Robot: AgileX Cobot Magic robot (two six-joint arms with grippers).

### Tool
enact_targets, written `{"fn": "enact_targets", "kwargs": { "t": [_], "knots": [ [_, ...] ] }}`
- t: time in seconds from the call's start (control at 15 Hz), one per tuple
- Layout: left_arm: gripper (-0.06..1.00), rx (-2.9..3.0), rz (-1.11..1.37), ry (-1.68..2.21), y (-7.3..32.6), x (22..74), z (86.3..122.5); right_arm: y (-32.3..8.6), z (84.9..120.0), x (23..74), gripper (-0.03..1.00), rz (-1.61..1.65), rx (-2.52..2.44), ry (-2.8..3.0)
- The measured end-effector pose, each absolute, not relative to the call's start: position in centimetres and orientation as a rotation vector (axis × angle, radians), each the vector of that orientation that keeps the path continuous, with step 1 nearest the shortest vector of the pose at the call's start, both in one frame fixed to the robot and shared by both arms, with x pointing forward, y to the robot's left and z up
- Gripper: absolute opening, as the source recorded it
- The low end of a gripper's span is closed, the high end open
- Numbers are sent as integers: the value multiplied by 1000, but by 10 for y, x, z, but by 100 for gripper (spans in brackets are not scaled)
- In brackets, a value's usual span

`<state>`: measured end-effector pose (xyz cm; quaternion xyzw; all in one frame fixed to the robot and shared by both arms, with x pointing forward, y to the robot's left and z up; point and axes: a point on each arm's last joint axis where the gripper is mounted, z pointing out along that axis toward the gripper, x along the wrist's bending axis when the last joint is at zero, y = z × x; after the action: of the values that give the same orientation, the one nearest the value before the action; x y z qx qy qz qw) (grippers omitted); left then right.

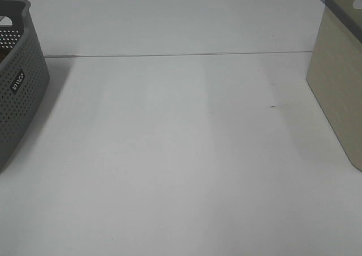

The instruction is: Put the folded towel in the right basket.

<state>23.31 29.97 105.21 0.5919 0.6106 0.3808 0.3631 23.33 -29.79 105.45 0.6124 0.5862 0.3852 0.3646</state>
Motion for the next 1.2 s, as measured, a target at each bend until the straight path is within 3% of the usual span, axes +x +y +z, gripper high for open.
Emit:
{"fn": "enact_targets", "kwargs": {
  "t": [1.2],
  "knots": [
    [99, 1524, 980, 1572, 300, 233, 1052, -298, 1054, 233, 98, 991, 1575, 1508]
  ]
}}
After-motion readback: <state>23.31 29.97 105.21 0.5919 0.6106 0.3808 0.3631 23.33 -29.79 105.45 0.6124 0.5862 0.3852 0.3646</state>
